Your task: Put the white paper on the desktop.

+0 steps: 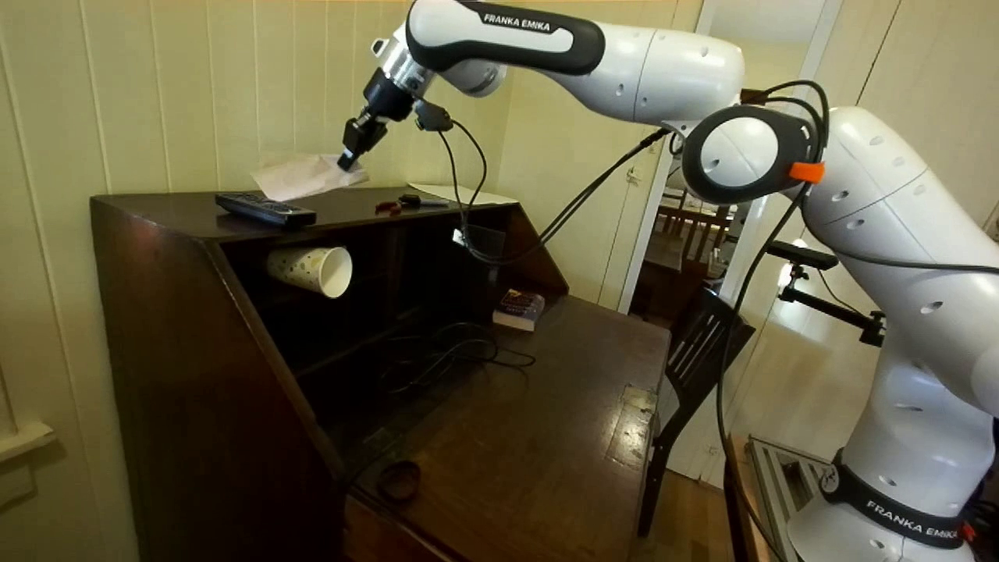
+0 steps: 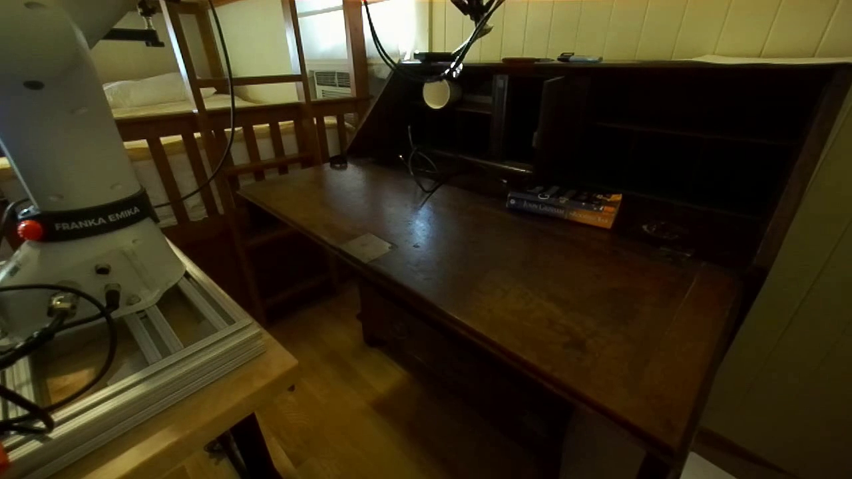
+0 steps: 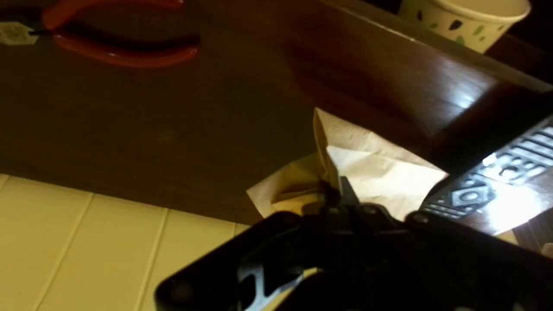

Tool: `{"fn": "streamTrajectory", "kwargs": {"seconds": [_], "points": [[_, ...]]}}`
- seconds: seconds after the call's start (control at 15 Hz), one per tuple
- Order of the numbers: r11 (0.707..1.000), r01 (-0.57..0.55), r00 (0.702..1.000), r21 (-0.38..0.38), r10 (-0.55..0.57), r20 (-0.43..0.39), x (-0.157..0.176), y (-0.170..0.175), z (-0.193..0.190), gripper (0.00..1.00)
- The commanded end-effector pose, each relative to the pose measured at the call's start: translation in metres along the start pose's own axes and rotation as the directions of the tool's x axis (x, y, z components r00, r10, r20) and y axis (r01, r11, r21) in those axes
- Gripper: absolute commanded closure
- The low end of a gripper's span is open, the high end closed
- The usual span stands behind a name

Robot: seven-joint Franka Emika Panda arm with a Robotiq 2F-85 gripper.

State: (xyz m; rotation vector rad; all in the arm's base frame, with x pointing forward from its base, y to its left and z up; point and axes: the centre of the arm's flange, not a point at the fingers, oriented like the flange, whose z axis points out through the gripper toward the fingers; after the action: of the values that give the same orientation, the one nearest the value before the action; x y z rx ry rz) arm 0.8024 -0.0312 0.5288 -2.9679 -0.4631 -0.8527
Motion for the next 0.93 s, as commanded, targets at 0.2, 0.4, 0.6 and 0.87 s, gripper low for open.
{"fn": "streamTrajectory", "kwargs": {"seconds": [0.2,0.4,0.6,0.87], "points": [[0.999,-0.033,0.977,0.008,0.031,0.209,-0.070,-0.024,-0.083,1.00],[0.998,-0.043,0.948,0.042,0.028,0.317,-0.095,-0.021,-0.095,1.00],[0.996,-0.063,0.920,0.071,0.030,0.391,-0.125,-0.015,-0.106,1.00],[0.991,-0.103,0.872,0.088,0.048,0.487,-0.169,-0.004,-0.114,1.00]]}}
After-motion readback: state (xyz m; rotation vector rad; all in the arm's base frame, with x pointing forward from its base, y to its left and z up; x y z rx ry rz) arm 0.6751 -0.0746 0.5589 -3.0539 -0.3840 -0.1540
